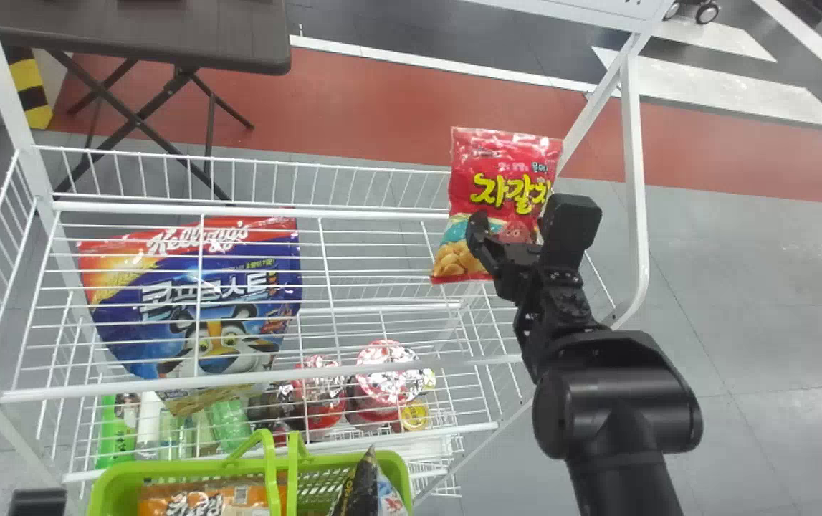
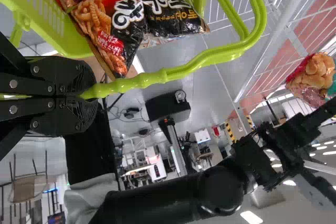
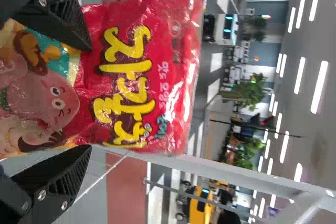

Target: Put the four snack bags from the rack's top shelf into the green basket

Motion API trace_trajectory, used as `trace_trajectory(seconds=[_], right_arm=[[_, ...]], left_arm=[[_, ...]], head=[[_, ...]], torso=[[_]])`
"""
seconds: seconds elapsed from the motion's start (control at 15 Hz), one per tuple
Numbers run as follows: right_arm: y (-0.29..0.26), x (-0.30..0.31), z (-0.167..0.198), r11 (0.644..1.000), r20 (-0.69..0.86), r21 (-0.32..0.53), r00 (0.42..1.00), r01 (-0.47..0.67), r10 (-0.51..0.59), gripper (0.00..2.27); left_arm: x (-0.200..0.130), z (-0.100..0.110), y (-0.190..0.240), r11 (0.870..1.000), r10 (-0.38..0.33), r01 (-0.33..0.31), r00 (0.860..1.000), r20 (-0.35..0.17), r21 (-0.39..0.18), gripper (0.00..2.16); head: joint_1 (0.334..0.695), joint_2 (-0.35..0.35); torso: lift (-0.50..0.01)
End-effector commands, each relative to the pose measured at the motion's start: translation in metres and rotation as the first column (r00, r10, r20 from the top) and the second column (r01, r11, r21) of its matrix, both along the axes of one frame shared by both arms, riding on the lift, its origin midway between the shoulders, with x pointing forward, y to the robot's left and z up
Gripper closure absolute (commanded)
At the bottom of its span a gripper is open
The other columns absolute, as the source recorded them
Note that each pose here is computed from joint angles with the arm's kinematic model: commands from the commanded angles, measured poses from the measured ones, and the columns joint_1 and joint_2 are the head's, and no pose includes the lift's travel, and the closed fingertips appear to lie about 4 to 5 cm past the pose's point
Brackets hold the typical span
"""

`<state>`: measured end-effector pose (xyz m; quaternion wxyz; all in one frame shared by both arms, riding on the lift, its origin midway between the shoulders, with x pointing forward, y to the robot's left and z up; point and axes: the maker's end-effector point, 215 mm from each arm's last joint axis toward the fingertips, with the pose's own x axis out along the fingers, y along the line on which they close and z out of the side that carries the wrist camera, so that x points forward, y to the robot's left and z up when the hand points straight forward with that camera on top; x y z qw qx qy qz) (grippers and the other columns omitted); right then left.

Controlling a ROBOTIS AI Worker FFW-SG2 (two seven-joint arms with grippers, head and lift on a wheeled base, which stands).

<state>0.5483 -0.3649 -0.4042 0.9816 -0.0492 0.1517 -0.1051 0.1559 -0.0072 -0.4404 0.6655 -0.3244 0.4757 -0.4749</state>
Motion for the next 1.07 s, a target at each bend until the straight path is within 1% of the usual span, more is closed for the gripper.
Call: trace_trajectory(seconds=[0.0, 0.07, 0.13, 0.27, 0.33, 0.53, 0.6, 0.8, 0.87, 0.93, 1.0], right_arm=[[-0.007, -0.005, -0.018, 1.0, -0.067, 0.022, 0.998, 0.008, -0.007, 1.89], [-0.003, -0.005, -0.018, 0.999, -0.067, 0.04, 0.998, -0.015, 0.018, 2.06], [0.001, -0.007, -0.017, 0.998, -0.058, 0.047, 0.998, -0.036, 0.039, 2.13], [-0.002, -0.014, -0.008, 0.998, -0.025, 0.042, 0.999, -0.037, 0.039, 2.14], [0.004, -0.018, 0.001, 0.997, -0.007, 0.044, 0.998, -0.056, 0.057, 2.16], [0.023, -0.042, 0.039, 0.994, 0.054, 0.036, 0.994, -0.101, 0.099, 2.16], [0.035, -0.052, 0.054, 0.99, 0.067, 0.056, 0.99, -0.128, 0.124, 2.16], [0.075, -0.099, 0.073, 0.969, 0.026, 0.13, 0.977, -0.211, 0.209, 2.16], [0.088, -0.119, 0.072, 0.959, -0.011, 0.161, 0.971, -0.235, 0.24, 2.16], [0.105, -0.143, 0.066, 0.943, -0.069, 0.212, 0.958, -0.257, 0.277, 2.16], [0.121, -0.169, 0.045, 0.918, -0.172, 0.289, 0.929, -0.27, 0.327, 2.16]], left_arm=[[-0.002, -0.001, 0.0, 1.0, -0.004, 0.004, 1.0, -0.011, 0.004, 2.15], [-0.003, -0.001, 0.0, 1.0, -0.005, 0.005, 1.0, -0.014, 0.004, 2.15], [-0.004, -0.001, -0.001, 1.0, -0.008, 0.008, 1.0, -0.017, 0.004, 2.14], [-0.004, -0.001, -0.001, 1.0, -0.007, 0.008, 1.0, -0.015, 0.006, 2.15], [-0.005, -0.001, -0.001, 1.0, -0.008, 0.008, 1.0, -0.017, 0.004, 2.15], [-0.005, 0.0, -0.002, 1.0, -0.007, 0.007, 1.0, -0.017, 0.004, 2.14], [-0.005, 0.0, -0.002, 1.0, -0.007, 0.007, 1.0, -0.017, 0.004, 2.14], [-0.004, 0.0, -0.001, 1.0, -0.007, 0.007, 1.0, -0.015, 0.004, 2.15], [-0.004, 0.0, -0.001, 1.0, -0.008, 0.008, 1.0, -0.015, 0.004, 2.15], [-0.004, -0.001, 0.001, 1.0, -0.006, 0.007, 1.0, -0.015, 0.007, 2.15], [-0.004, 0.0, 0.0, 1.0, -0.005, 0.005, 1.0, -0.017, 0.001, 2.15]], head=[[0.695, -0.35], [0.695, -0.35], [0.695, -0.35], [0.695, -0.35], [0.695, -0.35], [0.695, -0.35], [0.695, -0.35], [0.695, -0.35], [0.695, -0.35], [0.695, -0.35], [0.695, -0.35]], torso=[[0.0], [0.0], [0.0], [0.0], [0.0], [0.0], [0.0], [0.0], [0.0], [0.0], [0.0]])
